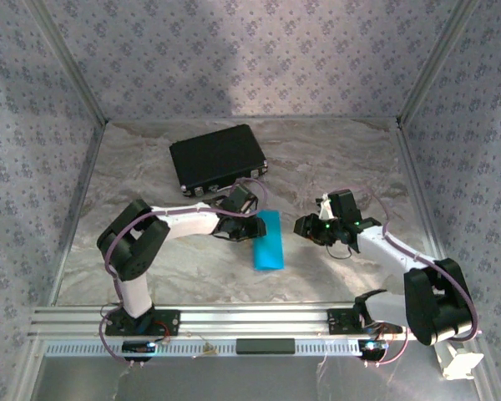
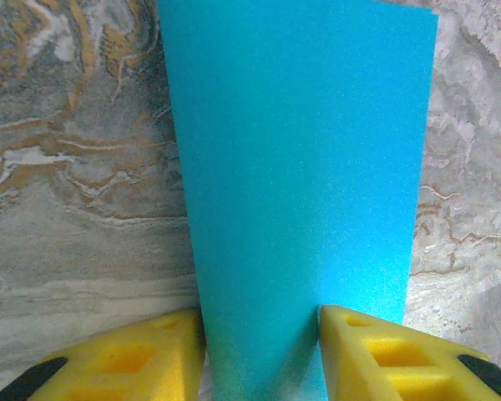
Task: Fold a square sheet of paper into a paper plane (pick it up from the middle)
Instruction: First fold the square sheet of paper in half at the center of the table.
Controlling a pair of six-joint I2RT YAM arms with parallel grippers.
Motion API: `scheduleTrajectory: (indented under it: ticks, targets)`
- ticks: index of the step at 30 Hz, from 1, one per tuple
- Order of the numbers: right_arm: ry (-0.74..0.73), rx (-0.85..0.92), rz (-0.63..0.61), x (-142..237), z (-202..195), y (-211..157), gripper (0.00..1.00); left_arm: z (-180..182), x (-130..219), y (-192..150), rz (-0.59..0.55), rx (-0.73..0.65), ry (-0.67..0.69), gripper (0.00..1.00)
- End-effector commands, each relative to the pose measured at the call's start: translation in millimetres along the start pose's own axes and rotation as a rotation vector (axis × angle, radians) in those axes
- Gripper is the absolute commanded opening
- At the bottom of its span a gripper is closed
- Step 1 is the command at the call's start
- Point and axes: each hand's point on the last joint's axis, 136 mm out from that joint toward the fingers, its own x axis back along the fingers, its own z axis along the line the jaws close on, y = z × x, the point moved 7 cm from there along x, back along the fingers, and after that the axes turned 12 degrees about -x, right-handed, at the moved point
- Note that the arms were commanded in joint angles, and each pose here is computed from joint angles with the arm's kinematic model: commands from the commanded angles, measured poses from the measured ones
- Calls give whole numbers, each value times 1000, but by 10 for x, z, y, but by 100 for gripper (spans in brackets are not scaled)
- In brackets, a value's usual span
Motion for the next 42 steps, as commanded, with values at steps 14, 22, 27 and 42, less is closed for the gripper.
scheduleTrajectory:
  ticks: [14, 22, 27, 42]
  targets:
    - [-21, -37, 5, -1, -90, -48, 41, 164, -164, -61, 47, -30, 114, 43]
    - [-21, -38, 5, 3, -89, -53, 42, 161, -190, -63, 54, -35, 116, 45]
    - [-24, -38, 4, 2, -95, -54, 42, 163, -213, -64, 65, -48, 126, 45]
    - [-30, -37, 17, -22, -113, -69, 43, 226, -277, -95, 91, -62, 174, 43]
